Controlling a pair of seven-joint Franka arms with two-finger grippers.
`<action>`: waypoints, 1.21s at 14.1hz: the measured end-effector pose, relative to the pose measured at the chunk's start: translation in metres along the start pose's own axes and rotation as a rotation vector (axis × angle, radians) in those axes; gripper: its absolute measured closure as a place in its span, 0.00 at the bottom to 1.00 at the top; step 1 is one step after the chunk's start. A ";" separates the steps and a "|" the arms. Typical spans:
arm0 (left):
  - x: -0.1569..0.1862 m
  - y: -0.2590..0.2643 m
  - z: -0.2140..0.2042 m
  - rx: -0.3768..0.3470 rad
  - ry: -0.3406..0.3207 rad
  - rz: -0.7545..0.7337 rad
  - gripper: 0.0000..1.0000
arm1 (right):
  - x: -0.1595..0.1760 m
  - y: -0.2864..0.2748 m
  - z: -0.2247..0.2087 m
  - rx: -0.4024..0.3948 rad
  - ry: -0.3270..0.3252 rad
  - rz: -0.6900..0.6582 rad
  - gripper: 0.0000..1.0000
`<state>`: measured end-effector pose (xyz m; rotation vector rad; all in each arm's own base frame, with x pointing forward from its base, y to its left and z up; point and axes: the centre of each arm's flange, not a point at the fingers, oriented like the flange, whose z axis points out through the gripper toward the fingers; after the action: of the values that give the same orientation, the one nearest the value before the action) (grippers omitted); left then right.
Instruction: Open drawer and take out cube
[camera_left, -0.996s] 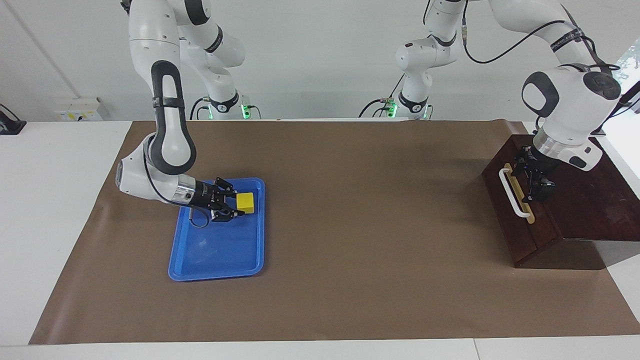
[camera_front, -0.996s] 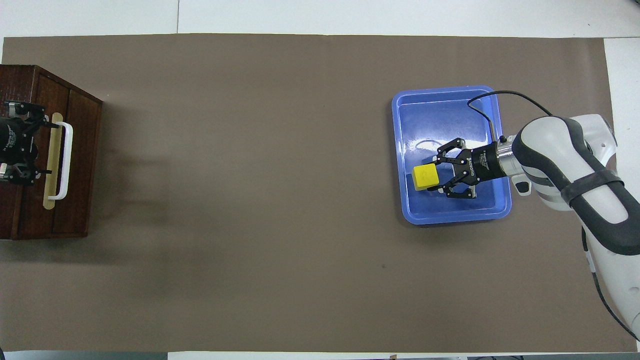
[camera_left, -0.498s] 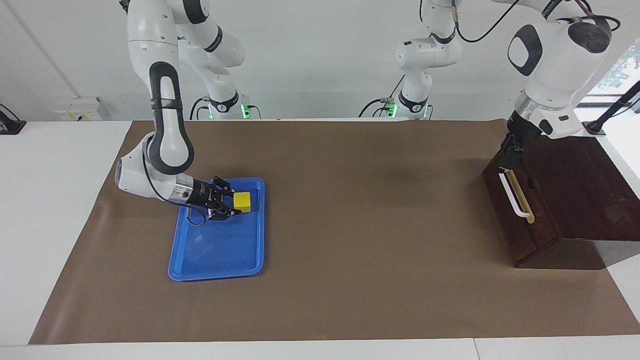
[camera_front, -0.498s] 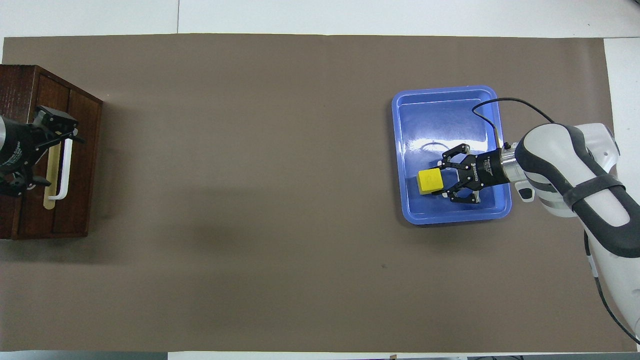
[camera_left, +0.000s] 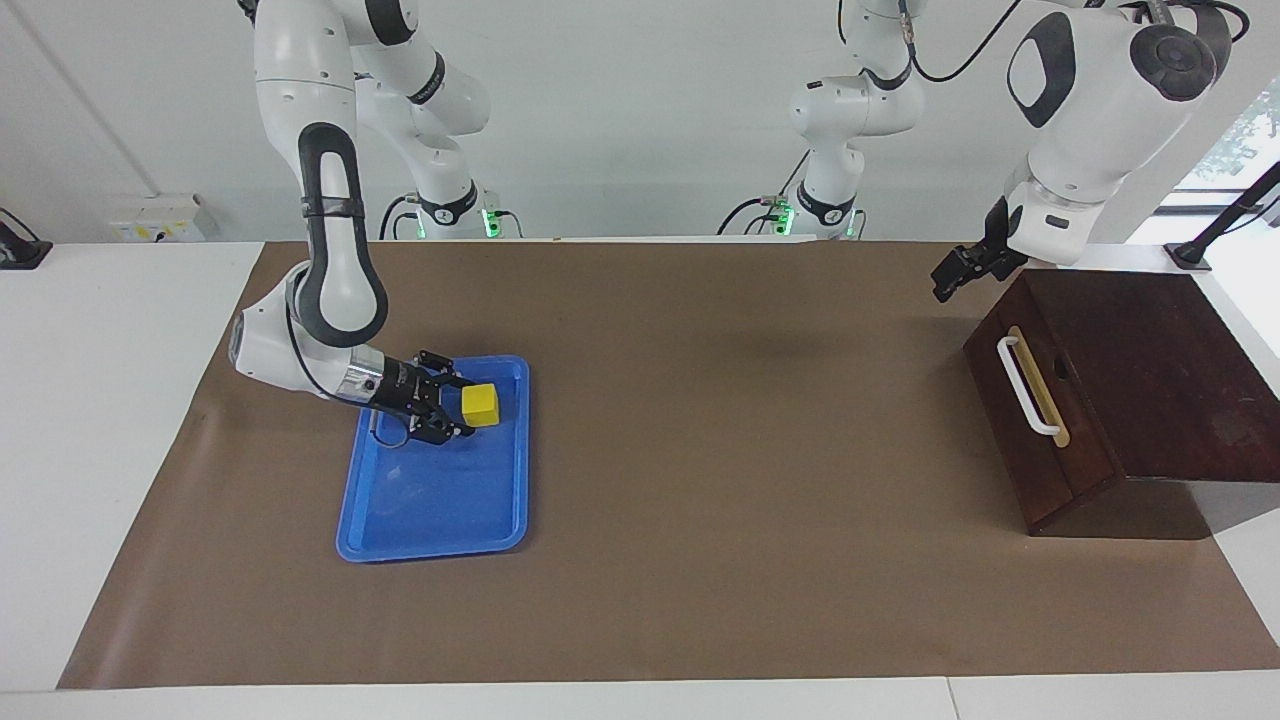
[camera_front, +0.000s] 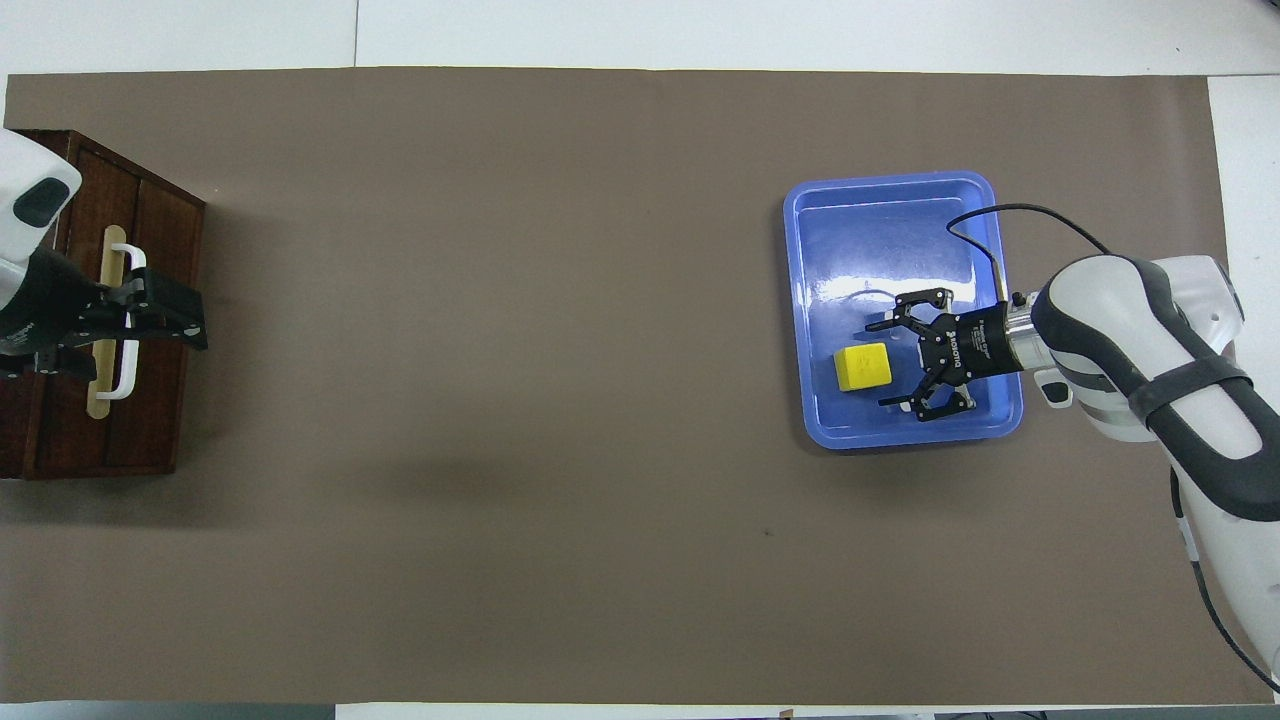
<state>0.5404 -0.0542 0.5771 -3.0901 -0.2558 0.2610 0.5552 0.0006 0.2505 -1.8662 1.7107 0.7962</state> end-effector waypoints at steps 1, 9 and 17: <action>-0.003 0.005 0.001 0.005 -0.012 0.051 0.00 | 0.000 0.000 -0.002 0.003 0.000 0.000 0.00; -0.022 0.023 -0.005 0.021 -0.044 0.211 0.00 | -0.093 -0.020 -0.095 0.012 0.094 -0.201 0.00; -0.029 0.015 -0.017 0.017 -0.020 0.200 0.00 | -0.169 -0.029 -0.195 -0.250 0.464 -0.970 0.00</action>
<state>0.5178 -0.0736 0.5974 -3.0984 0.0560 0.2981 0.5941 -0.0113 0.5071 -2.8103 0.6915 0.1775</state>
